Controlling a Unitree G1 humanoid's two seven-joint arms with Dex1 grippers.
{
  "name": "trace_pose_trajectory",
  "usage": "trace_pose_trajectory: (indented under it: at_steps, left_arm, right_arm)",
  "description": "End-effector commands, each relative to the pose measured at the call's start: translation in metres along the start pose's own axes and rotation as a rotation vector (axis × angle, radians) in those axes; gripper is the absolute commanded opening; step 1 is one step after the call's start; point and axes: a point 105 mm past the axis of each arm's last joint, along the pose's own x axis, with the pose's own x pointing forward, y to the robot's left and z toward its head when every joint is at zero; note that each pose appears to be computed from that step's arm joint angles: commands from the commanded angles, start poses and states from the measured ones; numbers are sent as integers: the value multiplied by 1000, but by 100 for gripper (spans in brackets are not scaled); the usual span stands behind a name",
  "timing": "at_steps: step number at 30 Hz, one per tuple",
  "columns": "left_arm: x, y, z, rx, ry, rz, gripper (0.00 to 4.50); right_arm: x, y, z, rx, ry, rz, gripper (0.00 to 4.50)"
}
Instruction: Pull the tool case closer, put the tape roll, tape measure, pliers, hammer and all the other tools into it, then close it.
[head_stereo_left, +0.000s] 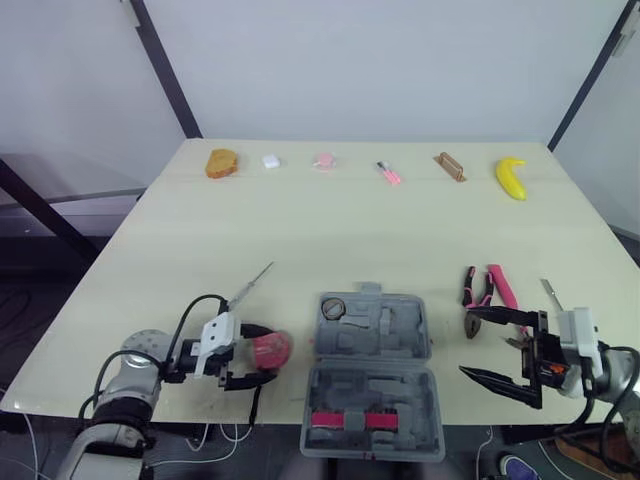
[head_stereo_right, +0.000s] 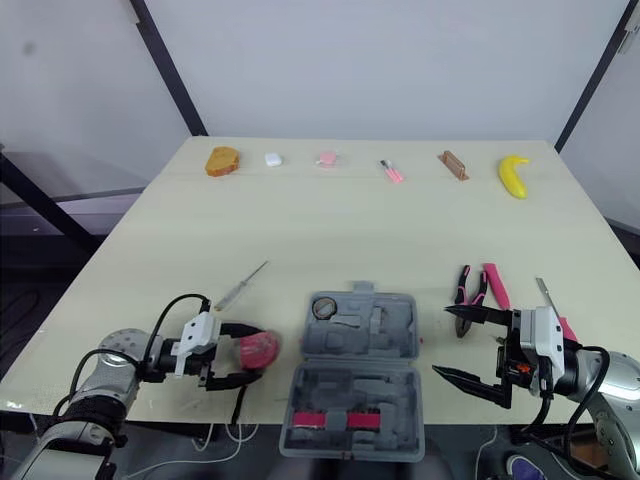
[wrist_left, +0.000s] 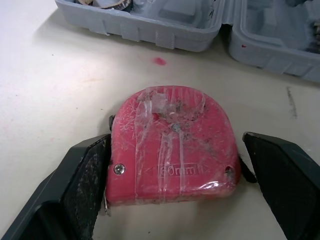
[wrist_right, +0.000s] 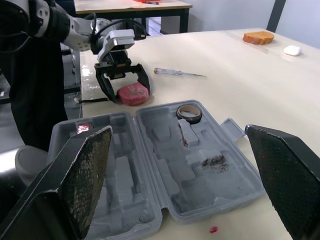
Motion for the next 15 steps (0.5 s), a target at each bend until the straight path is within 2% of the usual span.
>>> trace_pose_trajectory:
  at_steps: [1,3,4,11,15]
  left_arm:
    - [2,-8,-14,-49,19,5,395]
    - [1,-6,-13,-55,1,32,316]
    - [1,-5,-13,-55,-4,39,299]
    - [-7,-7,-3,-15,-58,26,300]
    - [-11,-2,22,62,-100,-35,300]
  right_arm:
    - [1,0,11,-35,-20,5,450]
    - [2,1,11,-33,-22,10,450]
    - [2,1,11,-33,-23,11,450]
    - [6,2,13,-22,-32,28,450]
    - [8,7,18,53,-56,63,450]
